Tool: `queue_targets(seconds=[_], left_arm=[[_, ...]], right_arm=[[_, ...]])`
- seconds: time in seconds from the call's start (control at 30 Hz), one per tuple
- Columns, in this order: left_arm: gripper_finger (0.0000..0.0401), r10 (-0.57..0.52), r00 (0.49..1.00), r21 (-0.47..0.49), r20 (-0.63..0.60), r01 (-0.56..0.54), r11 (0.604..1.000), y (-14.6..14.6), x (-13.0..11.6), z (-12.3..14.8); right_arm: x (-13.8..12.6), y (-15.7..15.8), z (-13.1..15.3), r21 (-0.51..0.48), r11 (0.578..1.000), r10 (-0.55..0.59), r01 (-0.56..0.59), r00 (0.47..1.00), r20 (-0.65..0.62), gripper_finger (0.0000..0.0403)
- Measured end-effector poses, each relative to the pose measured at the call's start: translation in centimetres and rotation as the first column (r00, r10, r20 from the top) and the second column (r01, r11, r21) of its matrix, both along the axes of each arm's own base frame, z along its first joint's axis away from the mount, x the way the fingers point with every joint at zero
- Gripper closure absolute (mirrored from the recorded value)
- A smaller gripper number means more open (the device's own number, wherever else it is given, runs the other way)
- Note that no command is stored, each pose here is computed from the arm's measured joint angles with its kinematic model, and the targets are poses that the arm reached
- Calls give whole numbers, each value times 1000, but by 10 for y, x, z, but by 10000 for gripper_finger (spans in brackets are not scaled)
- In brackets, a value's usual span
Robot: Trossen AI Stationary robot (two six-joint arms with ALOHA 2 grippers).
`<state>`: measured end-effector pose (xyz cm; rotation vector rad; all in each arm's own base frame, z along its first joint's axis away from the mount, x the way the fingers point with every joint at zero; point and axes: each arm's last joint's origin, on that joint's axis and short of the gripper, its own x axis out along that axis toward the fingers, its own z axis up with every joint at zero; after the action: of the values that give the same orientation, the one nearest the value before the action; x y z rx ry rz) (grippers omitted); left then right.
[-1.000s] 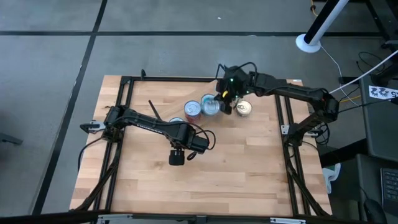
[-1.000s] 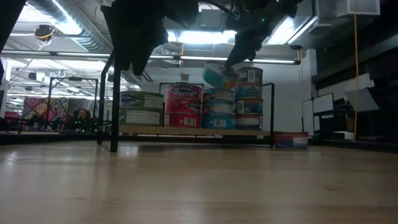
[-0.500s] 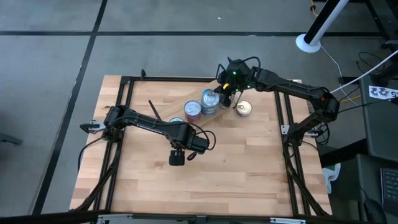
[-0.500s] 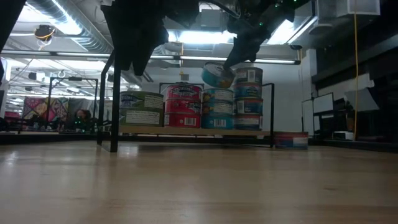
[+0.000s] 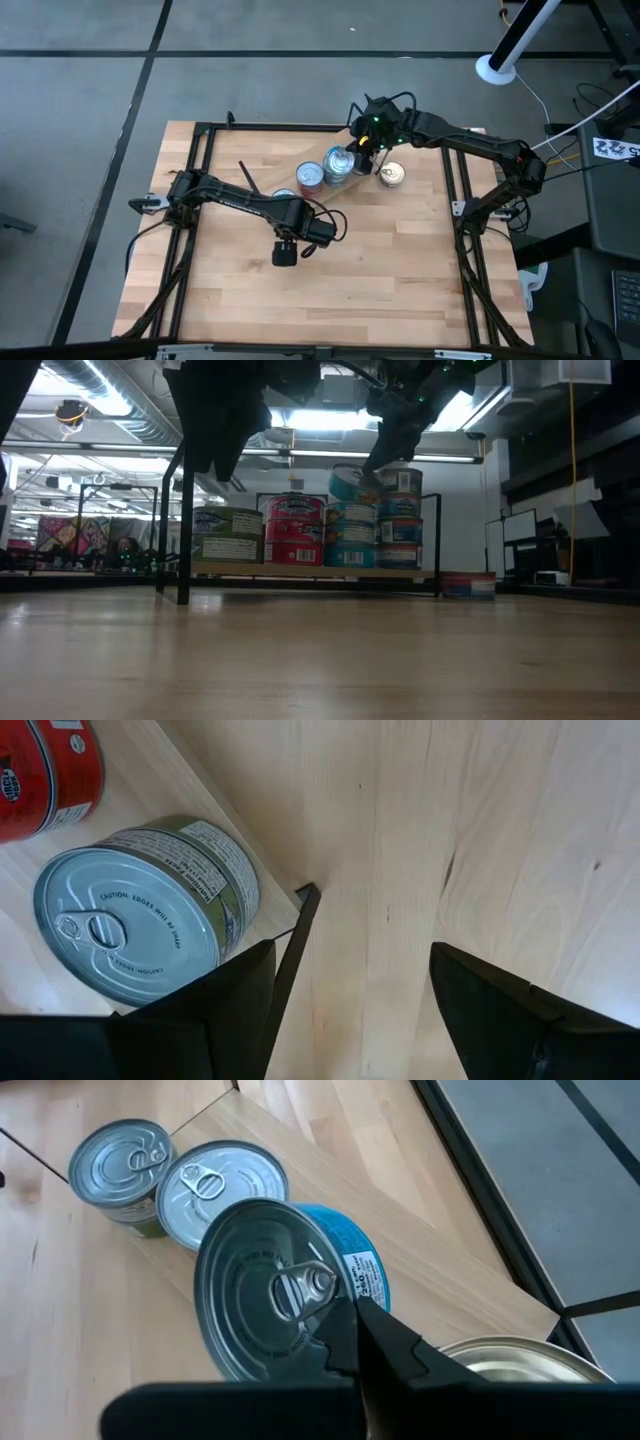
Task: Stack canned seafood by type on shelf
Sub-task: Stack the yellow blue tuna can on top of the yellow blue tuna cans on the shelf
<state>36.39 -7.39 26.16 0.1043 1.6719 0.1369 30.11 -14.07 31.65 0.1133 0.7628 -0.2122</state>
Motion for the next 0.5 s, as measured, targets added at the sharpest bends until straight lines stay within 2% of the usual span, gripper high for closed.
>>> queue_targets(seconds=[0.5], left_arm=[[138, 0, 1000, -4, 17, 0, 1000, 0, 2, 0]], right_arm=[[1, 0, 1, -5, 1000, 0, 0, 1000, 9, 402]])
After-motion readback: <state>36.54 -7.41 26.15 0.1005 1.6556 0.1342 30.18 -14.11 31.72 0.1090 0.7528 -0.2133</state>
